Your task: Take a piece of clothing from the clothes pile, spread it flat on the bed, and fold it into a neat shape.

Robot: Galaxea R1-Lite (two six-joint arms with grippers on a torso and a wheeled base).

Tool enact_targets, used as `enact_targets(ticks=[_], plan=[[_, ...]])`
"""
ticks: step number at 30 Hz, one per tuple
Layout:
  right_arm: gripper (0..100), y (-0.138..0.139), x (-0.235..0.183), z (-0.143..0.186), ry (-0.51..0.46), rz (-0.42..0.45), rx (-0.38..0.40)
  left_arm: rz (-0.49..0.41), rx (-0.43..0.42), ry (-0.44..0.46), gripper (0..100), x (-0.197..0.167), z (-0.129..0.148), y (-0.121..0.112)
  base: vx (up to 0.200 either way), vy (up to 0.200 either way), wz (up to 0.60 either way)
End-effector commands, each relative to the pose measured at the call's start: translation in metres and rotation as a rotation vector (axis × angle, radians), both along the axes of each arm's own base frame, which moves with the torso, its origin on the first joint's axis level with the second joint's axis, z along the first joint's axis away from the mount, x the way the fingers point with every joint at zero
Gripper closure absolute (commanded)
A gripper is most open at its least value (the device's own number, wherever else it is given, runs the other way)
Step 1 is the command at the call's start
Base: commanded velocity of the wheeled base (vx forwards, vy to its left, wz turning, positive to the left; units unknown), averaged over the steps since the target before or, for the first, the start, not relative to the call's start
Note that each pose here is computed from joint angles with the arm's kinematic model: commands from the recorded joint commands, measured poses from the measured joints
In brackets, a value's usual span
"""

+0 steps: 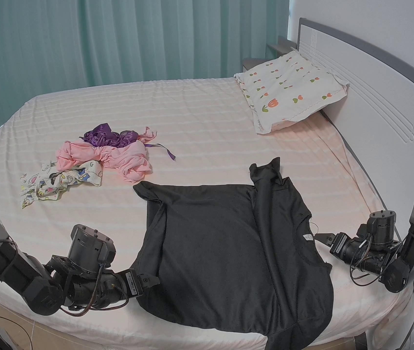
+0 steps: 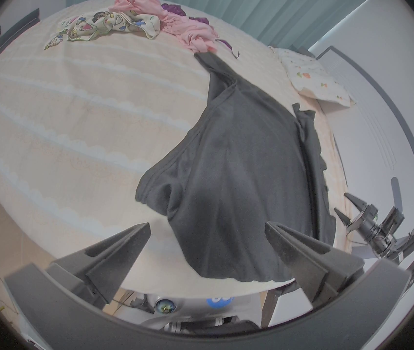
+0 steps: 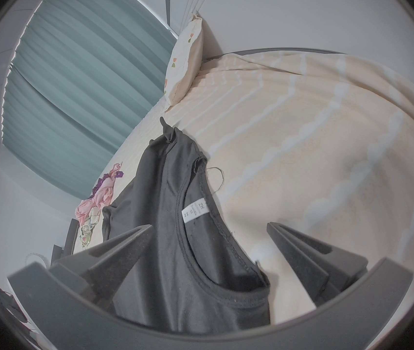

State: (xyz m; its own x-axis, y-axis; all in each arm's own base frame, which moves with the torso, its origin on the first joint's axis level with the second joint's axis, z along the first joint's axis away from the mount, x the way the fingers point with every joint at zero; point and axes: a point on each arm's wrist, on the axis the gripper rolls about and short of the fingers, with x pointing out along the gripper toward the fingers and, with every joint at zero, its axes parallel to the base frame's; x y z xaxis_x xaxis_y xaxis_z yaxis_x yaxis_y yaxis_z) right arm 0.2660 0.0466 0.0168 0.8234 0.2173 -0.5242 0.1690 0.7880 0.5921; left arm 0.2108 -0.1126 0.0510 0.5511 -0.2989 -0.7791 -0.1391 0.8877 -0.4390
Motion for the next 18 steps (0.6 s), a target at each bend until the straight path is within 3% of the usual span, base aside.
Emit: enact_targets(ticks=[1, 5, 14, 18], plan=[[0, 0.0, 0.0, 0.0, 0.0, 0.001, 0.0, 0.023, -0.016, -0.036, 0, 0.009, -0.006, -0.003, 0.0, 0.0, 0.0], [0, 0.0, 0.001, 0.0, -0.004, 0.0, 0.002, 0.072, -0.055, -0.102, 0, 0.015, -0.005, -0.005, 0.0, 0.0, 0.0], [0, 0.0, 0.001, 0.0, -0.015, 0.001, 0.003, 0.098, 0.003, -0.096, 0, 0.024, -0.036, -0.011, 0.0, 0.0, 0.0], [0, 0.0, 0.001, 0.001, -0.024, -0.001, 0.006, 0.106, -0.01, -0.121, 0, 0.026, -0.036, -0.011, 0.0, 0.0, 0.0]])
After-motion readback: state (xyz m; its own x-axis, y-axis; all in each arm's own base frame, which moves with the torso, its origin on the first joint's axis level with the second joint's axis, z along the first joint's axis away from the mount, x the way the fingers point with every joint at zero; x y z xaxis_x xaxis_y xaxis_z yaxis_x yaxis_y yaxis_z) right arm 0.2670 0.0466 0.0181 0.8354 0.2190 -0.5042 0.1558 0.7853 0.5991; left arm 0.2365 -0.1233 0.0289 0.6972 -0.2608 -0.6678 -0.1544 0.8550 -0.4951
